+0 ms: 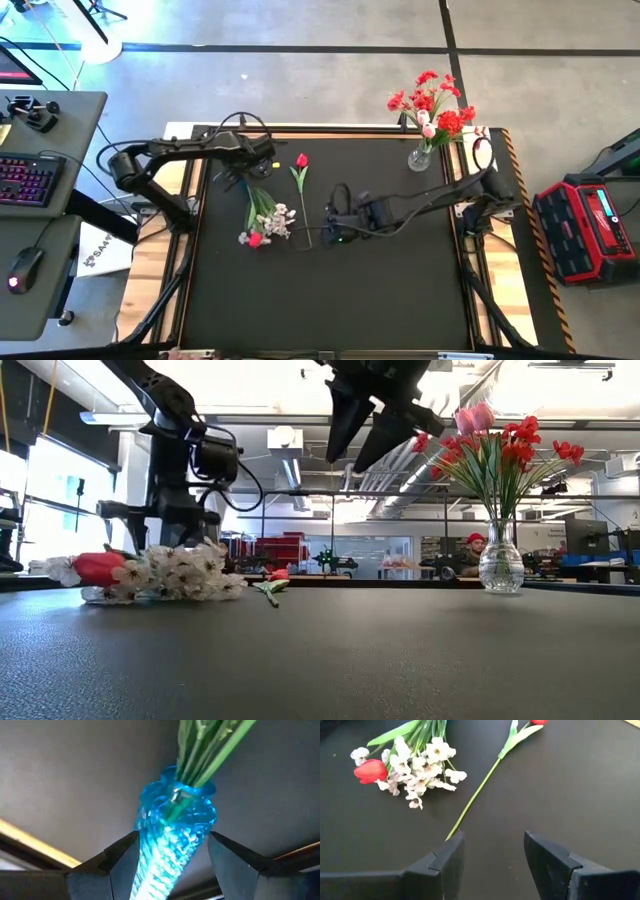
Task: Sort flowers into vase by color
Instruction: Adjust the blue vase
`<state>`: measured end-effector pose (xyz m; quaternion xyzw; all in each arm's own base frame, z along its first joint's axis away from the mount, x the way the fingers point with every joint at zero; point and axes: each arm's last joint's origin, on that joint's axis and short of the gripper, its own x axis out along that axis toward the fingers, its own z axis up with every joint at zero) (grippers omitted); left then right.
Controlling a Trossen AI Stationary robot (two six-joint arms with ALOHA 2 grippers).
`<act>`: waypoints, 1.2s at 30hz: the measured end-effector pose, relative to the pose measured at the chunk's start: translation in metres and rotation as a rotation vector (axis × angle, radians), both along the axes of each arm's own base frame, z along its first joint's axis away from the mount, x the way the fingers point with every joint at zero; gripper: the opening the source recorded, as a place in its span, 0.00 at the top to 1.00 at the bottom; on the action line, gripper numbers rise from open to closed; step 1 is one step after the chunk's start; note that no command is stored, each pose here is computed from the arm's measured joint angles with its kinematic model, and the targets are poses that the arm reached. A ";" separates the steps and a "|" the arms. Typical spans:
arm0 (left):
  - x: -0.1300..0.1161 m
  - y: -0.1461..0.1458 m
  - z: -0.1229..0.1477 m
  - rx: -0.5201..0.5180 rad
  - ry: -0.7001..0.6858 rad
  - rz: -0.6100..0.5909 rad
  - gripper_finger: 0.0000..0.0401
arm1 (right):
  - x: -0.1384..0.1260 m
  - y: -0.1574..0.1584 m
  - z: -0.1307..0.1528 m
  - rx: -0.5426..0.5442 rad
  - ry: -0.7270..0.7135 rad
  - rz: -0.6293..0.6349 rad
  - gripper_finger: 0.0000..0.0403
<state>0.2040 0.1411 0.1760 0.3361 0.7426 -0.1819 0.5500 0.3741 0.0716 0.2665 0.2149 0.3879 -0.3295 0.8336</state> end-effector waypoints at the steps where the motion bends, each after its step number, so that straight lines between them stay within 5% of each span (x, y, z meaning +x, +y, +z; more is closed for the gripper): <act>1: 0.001 0.001 -0.002 -0.002 0.011 -0.010 0.45 | 0.001 0.001 -0.002 0.002 0.003 -0.005 0.53; 14: 0.007 0.004 -0.021 -0.061 0.045 0.050 0.45 | 0.008 0.011 -0.020 0.043 -0.012 -0.082 0.53; 36: 0.017 -0.006 -0.019 0.013 -0.125 0.589 0.43 | 0.014 0.002 -0.020 0.084 -0.039 -0.086 0.53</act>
